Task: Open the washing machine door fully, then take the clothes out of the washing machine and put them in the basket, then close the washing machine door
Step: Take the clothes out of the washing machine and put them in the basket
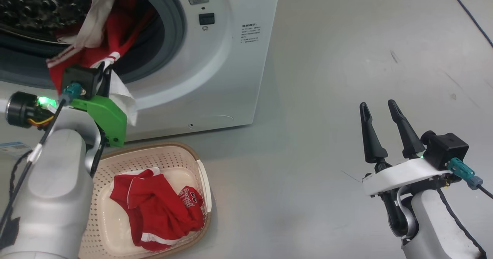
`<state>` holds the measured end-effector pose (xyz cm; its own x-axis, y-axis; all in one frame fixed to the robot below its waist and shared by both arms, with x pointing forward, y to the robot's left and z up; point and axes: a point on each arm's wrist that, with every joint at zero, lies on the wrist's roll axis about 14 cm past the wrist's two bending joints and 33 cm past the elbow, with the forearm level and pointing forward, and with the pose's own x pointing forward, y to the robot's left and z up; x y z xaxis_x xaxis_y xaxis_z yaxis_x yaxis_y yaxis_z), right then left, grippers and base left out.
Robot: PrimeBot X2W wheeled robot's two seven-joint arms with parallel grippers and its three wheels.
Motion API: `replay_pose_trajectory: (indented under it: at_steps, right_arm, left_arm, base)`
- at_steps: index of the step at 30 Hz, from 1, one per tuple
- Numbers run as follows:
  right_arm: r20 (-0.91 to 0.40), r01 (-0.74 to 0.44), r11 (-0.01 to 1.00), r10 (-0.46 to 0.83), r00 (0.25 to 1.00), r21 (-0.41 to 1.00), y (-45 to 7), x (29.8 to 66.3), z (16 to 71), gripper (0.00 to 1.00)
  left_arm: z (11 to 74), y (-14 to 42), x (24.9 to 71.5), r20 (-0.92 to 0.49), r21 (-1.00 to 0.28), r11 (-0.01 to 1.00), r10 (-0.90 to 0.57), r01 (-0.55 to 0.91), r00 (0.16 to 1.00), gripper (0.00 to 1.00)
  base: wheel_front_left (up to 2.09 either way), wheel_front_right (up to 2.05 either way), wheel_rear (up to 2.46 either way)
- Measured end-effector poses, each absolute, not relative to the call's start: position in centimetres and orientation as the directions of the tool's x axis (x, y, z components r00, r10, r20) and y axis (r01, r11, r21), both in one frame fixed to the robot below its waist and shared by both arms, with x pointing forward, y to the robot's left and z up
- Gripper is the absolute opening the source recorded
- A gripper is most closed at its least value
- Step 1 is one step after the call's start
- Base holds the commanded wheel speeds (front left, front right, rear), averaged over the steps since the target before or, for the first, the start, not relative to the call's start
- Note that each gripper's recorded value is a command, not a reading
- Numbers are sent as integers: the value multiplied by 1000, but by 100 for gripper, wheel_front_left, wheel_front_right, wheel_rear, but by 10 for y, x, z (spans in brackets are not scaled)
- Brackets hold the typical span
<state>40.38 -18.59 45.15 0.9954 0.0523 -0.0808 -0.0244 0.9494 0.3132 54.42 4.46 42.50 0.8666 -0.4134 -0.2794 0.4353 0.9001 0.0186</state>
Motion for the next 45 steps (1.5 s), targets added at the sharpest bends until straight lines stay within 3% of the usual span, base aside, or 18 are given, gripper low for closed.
replay_pose_trajectory:
  at_steps: [22,34,45]
  right_arm:
    - [-4,-146,931,156,988,335,-147,380,478,100]
    - [20,-181,924,185,983,338,-137,378,486,100]
    - [22,-186,921,191,981,341,-135,378,486,100]
  left_arm:
    - [525,80,492,57,3,935,-353,353,934,0]
    - [632,90,480,374,20,944,-313,330,873,0]
    - [678,100,465,515,18,952,-270,304,814,0]
  base:
    - [0,0,0]
    - [0,0,0]
    - [0,0,0]
